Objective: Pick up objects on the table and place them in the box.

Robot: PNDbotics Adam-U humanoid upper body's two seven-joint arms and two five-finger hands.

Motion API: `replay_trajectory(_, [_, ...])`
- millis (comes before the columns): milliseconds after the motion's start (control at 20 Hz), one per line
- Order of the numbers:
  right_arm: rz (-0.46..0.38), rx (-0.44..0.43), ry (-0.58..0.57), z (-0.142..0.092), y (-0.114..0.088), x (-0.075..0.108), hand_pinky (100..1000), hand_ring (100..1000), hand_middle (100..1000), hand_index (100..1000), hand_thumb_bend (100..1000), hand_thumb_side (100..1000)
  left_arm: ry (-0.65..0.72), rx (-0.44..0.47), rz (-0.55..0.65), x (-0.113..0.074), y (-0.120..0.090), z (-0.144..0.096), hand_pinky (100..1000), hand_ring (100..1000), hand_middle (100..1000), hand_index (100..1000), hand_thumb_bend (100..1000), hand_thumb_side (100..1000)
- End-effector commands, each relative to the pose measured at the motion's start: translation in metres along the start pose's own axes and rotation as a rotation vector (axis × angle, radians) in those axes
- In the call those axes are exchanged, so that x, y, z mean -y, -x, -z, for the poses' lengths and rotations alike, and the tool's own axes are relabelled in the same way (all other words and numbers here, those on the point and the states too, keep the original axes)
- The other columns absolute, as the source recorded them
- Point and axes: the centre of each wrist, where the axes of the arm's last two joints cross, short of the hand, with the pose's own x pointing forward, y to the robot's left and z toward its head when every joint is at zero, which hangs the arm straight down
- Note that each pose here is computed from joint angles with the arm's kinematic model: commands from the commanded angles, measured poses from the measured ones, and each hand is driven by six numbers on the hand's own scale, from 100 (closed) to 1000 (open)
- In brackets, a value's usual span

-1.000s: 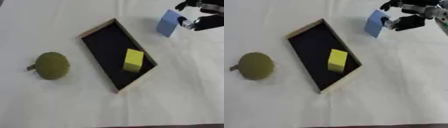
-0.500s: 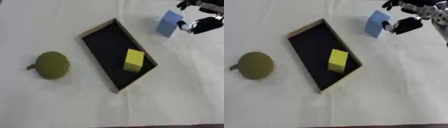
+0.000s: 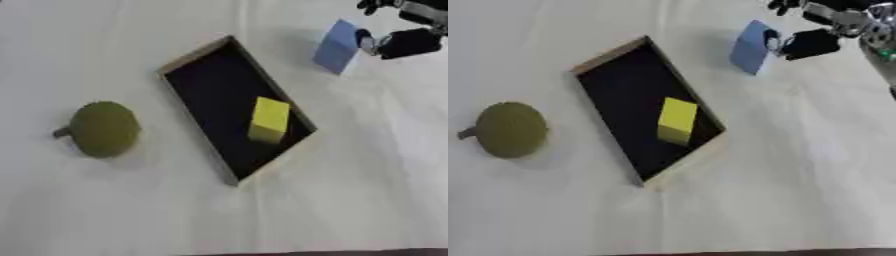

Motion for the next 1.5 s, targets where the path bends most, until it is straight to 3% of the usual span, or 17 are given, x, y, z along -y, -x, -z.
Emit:
replay_trajectory(50, [-0.019,-0.009,0.018,-0.005,-0.001,0.010,927,950,840,957,100,821,0.007,0.030,0.003,-0.002,-0.007,0.006,869,732,615,826,100,600])
replay_trajectory(500, [0.000,-0.008,-0.016,-0.002,-0.003,0.006,927,952,841,958,100,897,0.007,0.028,-0.003,-0.002,-0.007,0.006,871,734,616,826,100,601])
replay_trajectory(850, [-0.029,-0.041,-0.026,0.004,-0.002,-0.001,928,954,846,962,100,889,0.006,0.025,-0.008,-0.002,-0.006,0.005,872,735,617,826,100,601])
replay_trajectory(1050, [-0.043,-0.047,-0.015,0.006,-0.003,-0.004,921,948,840,960,100,874,0.003,0.022,-0.010,-0.002,-0.006,0.005,873,736,617,824,100,602])
replay_trajectory(1500, [-0.020,-0.014,0.037,0.003,-0.010,-0.001,883,889,784,929,100,733,0.009,0.019,-0.011,-0.002,-0.006,0.004,875,737,617,823,100,600])
